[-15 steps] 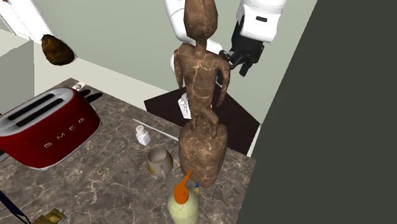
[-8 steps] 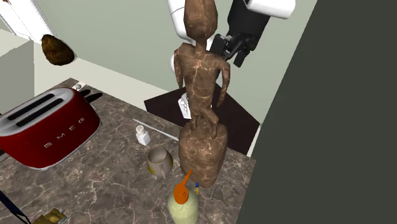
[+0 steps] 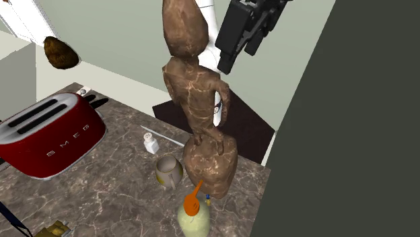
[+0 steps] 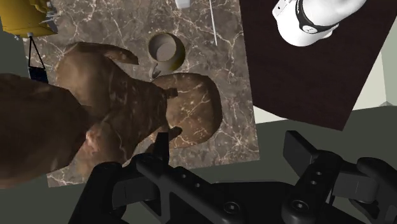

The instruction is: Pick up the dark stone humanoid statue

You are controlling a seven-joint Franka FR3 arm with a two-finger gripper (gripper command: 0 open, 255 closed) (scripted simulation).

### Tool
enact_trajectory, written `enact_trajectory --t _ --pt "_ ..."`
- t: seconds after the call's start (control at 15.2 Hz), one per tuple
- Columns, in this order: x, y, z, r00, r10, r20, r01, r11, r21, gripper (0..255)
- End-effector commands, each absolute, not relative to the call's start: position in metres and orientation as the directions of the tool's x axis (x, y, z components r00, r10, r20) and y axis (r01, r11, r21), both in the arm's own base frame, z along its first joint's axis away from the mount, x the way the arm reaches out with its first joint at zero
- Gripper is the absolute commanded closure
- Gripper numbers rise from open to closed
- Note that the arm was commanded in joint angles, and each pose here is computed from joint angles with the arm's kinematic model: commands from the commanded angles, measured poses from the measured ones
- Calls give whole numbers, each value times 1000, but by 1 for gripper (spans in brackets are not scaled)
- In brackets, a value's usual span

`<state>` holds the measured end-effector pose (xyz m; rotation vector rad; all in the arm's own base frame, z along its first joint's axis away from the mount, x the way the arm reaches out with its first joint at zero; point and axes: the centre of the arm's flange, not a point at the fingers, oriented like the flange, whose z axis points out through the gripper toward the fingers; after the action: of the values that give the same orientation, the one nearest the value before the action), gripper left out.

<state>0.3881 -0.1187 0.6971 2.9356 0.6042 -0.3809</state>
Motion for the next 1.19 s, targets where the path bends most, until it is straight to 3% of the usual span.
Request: enact_trajectory --t 0.0,0.73,0.79,1.12 --pt "403 -130 714 866 414 -282 447 -892 63 0" --pt "415 -137 686 849 441 -290 476 -877 60 0" --pt "414 -137 686 849 441 -290 476 -877 60 255" --pt "414 -137 685 849 441 -290 476 -877 60 255"
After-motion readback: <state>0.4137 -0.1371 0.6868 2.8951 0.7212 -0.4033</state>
